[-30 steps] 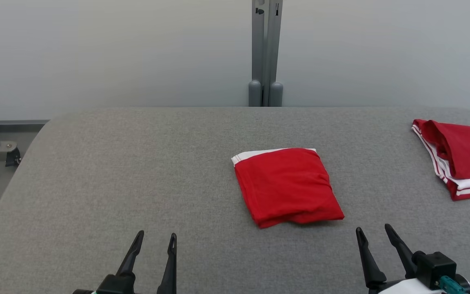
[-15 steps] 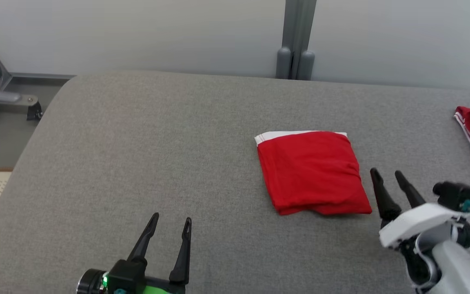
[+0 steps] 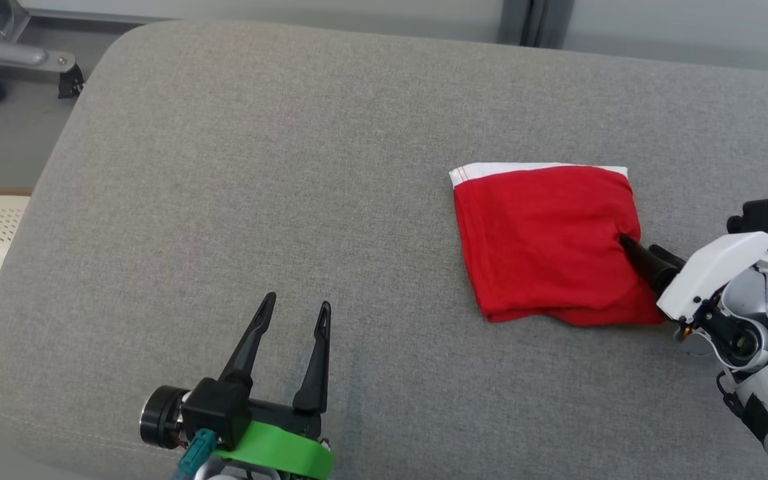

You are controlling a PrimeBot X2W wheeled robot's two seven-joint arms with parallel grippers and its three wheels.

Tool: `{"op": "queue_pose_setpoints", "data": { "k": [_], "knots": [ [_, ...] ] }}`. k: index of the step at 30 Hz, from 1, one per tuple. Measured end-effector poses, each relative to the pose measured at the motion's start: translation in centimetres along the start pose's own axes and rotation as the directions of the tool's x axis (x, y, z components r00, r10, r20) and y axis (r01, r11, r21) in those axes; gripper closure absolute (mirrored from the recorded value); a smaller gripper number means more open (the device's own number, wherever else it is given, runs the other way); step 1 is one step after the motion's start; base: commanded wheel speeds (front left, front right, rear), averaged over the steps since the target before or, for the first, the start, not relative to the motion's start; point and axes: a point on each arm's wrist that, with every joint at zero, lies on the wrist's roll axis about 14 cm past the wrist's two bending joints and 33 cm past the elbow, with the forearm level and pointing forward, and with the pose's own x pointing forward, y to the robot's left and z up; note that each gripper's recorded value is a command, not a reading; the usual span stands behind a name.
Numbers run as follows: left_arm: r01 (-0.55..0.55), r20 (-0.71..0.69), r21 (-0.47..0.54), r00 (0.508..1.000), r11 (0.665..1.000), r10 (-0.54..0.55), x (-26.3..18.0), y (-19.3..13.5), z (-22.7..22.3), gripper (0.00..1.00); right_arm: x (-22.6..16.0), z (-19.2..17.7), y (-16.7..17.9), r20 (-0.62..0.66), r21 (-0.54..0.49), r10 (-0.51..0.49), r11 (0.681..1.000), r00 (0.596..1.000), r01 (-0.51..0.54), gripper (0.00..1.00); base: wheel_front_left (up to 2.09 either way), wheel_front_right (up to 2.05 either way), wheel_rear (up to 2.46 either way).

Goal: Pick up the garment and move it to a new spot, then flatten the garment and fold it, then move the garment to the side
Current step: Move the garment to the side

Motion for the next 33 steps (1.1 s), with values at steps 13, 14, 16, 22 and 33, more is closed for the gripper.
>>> {"op": "queue_pose_setpoints", "data": {
  "k": [13,14,16,22,33],
  "knots": [
    [0.062,-0.017,0.010,0.998,0.998,-0.062,3.3,-1.1,-1.0,0.00,-2.1,5.0,-4.2,0.099,-0.381,-0.052,0.921,0.994,0.086,1.00,0.00,0.00,0.00],
    [0.076,-0.017,0.010,0.997,0.997,-0.076,3.8,-1.5,-1.1,0.00,-2.9,6.0,-5.0,0.126,-0.410,-0.067,0.905,0.990,0.113,1.00,0.00,0.00,0.00],
    [0.107,-0.016,0.013,0.994,0.994,-0.107,4.6,-2.2,-1.2,0.00,-4.3,7.7,-6.5,0.160,-0.453,-0.099,0.877,0.982,0.163,1.00,0.00,0.00,0.00],
    [0.208,-0.023,0.008,0.978,0.978,-0.208,7.2,-4.5,-2.4,0.00,-8.1,12.9,-10.9,0.275,-0.541,-0.197,0.778,0.941,0.321,1.00,0.00,0.00,0.00],
    [0.326,-0.069,-0.030,0.942,0.945,-0.327,10.8,-7.5,-6.3,0.00,-12.3,19.0,-17.8,0.389,-0.602,-0.376,0.588,0.841,0.541,1.00,0.00,0.00,0.00]
  ]
}}
